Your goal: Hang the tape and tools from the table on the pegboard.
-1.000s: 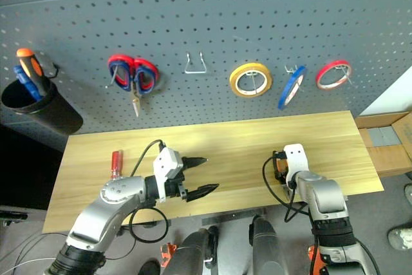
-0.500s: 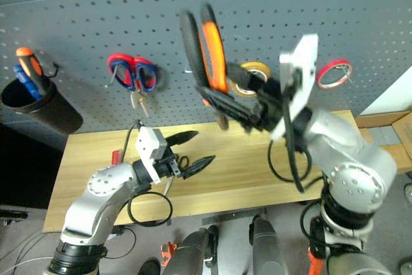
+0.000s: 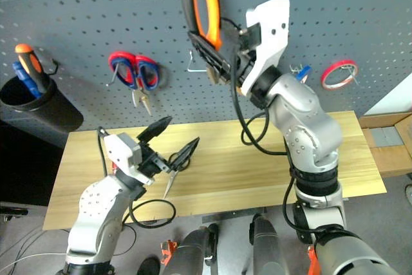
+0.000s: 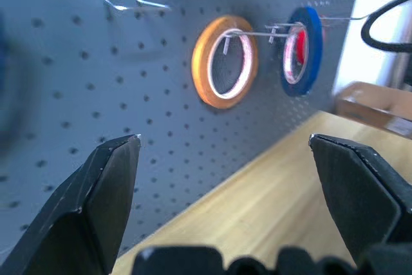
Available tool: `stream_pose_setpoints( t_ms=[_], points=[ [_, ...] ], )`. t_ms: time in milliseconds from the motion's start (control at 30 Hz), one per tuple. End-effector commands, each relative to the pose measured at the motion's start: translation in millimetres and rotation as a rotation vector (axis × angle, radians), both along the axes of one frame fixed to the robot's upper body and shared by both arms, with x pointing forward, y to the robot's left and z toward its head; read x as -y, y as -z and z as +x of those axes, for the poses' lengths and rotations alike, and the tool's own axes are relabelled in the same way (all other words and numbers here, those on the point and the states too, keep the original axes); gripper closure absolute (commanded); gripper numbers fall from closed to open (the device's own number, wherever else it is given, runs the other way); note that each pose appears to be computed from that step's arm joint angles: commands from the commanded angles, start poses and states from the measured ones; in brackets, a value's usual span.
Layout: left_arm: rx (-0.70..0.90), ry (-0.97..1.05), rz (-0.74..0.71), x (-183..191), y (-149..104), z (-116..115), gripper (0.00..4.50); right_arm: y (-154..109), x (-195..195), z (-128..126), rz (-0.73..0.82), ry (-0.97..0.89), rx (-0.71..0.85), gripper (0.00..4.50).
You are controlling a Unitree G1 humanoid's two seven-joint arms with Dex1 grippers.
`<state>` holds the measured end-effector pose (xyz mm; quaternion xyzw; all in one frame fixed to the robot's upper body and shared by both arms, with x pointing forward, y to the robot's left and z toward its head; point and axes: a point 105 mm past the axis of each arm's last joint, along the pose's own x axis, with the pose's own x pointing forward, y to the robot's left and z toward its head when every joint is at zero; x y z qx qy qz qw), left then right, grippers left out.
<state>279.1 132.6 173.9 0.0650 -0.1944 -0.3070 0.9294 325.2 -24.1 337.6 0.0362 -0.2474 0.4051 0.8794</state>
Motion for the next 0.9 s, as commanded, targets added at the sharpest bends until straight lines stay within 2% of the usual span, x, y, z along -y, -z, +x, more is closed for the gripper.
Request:
stream_pose_setpoints(
  t_ms=[33,267,433,600,733,900],
  points=[
    [0.084,-0.022,0.003,0.3,-12.0,-5.7,0.00,-24.8,-12.5,-20.0,0.022,-0.058,0.147,2.07],
    [0.129,-0.066,-0.020,-4.0,-15.6,-3.6,0.00,-19.4,-33.9,-11.0,-0.045,-0.002,0.245,2.07],
    [0.133,-0.086,-0.023,-7.1,-14.3,-7.0,0.00,-23.5,-38.4,4.6,0.006,0.080,0.284,2.07],
    [0.139,-0.124,-0.038,-12.3,-18.0,-8.9,0.00,-15.5,-39.9,23.2,0.011,0.159,0.301,2.07],
    [0.139,-0.151,-0.040,-12.6,-16.7,-11.7,0.00,-6.9,-41.7,31.5,0.015,0.196,0.311,2.07],
    [0.128,-0.180,-0.032,-14.7,-15.0,-9.6,0.00,-8.4,-39.3,38.4,0.056,0.242,0.325,2.07]
  ],
)
